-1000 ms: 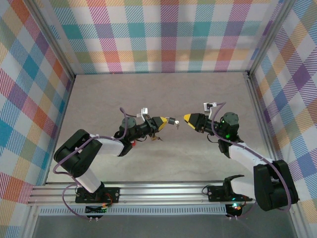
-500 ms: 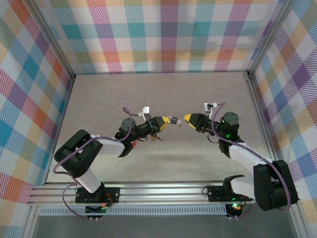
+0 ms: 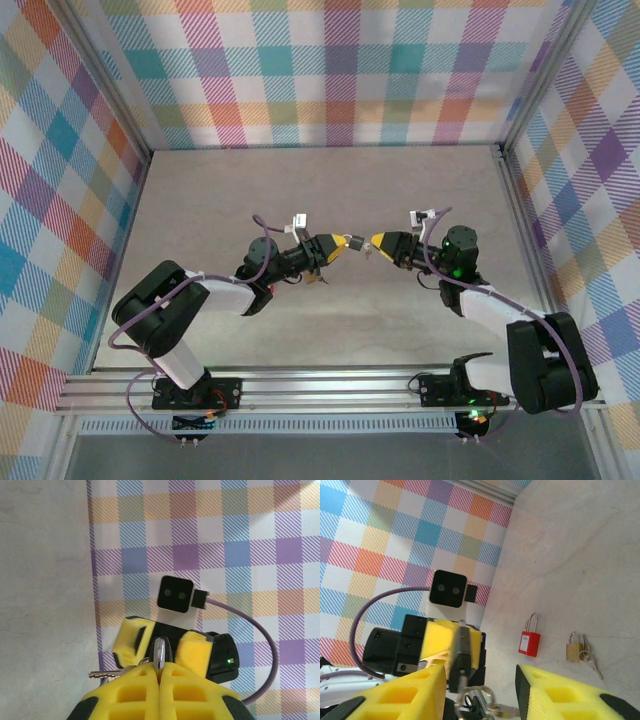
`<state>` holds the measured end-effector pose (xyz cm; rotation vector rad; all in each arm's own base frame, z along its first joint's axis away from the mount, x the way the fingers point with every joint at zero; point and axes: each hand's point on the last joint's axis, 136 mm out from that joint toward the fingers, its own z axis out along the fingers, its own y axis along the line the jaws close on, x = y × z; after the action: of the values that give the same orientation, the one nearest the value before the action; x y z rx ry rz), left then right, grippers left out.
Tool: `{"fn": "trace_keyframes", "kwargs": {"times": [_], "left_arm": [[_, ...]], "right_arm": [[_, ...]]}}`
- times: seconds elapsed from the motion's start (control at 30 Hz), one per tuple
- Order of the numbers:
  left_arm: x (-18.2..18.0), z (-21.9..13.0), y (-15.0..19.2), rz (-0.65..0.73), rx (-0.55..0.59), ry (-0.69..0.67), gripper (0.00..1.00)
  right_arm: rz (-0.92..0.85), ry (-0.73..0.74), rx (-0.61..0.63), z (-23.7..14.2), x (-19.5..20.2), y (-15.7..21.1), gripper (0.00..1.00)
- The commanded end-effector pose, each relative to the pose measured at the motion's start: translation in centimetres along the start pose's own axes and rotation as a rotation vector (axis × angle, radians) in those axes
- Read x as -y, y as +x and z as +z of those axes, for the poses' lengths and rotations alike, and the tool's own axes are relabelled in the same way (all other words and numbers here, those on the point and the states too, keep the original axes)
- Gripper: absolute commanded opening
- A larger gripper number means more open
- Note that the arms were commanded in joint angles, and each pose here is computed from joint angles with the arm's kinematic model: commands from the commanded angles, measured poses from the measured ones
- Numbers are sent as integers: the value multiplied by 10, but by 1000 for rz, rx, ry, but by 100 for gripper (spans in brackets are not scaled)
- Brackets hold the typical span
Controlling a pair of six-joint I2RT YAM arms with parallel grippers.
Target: Lock with the key
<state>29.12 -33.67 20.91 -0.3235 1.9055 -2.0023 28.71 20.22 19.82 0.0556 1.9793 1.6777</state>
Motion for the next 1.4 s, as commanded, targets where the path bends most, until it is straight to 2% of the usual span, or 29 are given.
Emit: {"fn": "trace_keyframes", "kwargs": {"times": [0.0, 0.33, 0.77, 0.97, 1.37], "left_arm": [[37, 6, 6, 55, -18, 126, 0], [38, 9, 11, 57, -34, 128, 0], [34, 11, 9, 47, -27, 120, 0], [33, 12, 8, 46, -23, 117, 0], [27, 11, 2, 47, -14, 100, 0]], "right_arm": [[-27, -26, -2, -1, -3, 0, 41], [-41, -34, -1, -1, -4, 0, 35], [-28, -128, -50, -1, -17, 8, 35], [-1, -159, -67, 2, -15, 8, 31], [16, -160, -75, 5, -11, 8, 30]]}}
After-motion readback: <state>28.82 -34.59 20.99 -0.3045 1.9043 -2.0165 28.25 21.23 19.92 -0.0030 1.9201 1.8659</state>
